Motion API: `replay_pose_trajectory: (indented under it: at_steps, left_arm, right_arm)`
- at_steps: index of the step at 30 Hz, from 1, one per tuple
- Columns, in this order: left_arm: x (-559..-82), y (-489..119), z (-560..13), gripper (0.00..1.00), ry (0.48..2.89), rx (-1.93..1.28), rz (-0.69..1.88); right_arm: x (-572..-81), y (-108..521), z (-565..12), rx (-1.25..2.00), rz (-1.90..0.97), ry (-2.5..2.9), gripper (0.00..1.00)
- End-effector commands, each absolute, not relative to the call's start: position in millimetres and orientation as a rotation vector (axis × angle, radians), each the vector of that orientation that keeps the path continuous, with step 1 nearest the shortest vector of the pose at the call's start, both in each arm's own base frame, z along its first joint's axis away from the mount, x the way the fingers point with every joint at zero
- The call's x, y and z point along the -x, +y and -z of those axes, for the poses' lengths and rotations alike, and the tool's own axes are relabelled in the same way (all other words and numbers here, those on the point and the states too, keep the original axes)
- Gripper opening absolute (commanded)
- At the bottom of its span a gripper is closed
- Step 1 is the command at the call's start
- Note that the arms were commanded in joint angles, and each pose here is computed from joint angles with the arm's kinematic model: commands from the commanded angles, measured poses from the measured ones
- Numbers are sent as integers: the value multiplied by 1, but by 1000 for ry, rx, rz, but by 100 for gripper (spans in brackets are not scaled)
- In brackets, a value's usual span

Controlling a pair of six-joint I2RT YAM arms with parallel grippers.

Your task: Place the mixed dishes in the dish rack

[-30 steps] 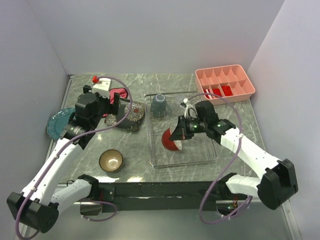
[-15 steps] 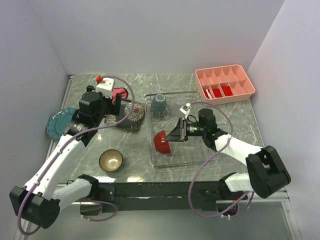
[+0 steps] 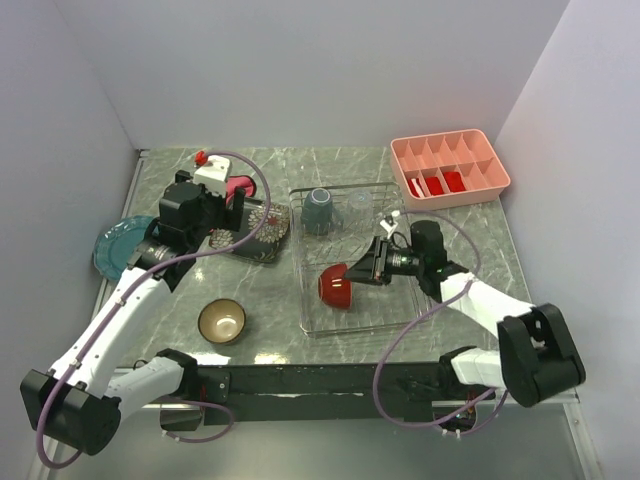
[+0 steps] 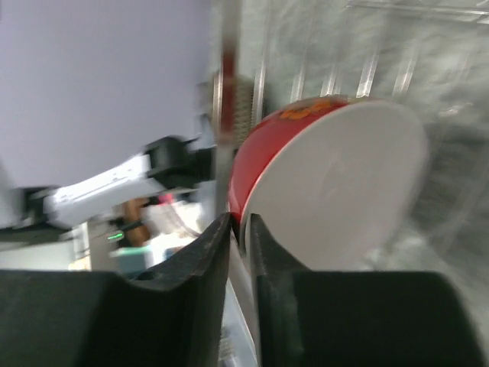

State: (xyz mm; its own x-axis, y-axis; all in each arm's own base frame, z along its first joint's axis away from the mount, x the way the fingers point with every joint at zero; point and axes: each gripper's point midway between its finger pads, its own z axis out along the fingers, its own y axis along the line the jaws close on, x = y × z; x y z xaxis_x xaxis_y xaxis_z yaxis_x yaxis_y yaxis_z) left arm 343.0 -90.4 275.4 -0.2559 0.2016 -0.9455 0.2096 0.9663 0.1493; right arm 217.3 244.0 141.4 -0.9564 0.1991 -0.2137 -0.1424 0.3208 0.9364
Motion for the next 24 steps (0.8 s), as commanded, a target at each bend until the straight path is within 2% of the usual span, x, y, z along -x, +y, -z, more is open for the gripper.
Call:
replay_pose_trajectory:
  at_steps: [1,2,3,6,9,19,24]
  left_arm:
    - [-342,-94,-301,93,1752,-286,50]
    - [-341,-93,-301,93,1742,-287,48]
    - [-341,-93,-300,93,1738,-288,45]
    - [-339,-90,-303,93,1718,-281,37]
    - [-337,-89,-308,94,1699,-273,40]
    - [-326,-85,-303,94,1690,-291,32]
    - [-326,-79,-302,95,1692,-308,-20]
  right_arm:
    - [-236,219,-151,102,-1307,2323,28]
    - [-243,214,-166,151,-1231,2286,31]
    - [-246,196,-152,164,-1052,2346,36]
    - [-258,164,-159,198,-752,2370,41]
    - [-264,151,-178,233,-633,2349,44]
    - [-243,211,-236,631,-796,2067,47]
    - [-221,246,-220,1132,-682,1920,49]
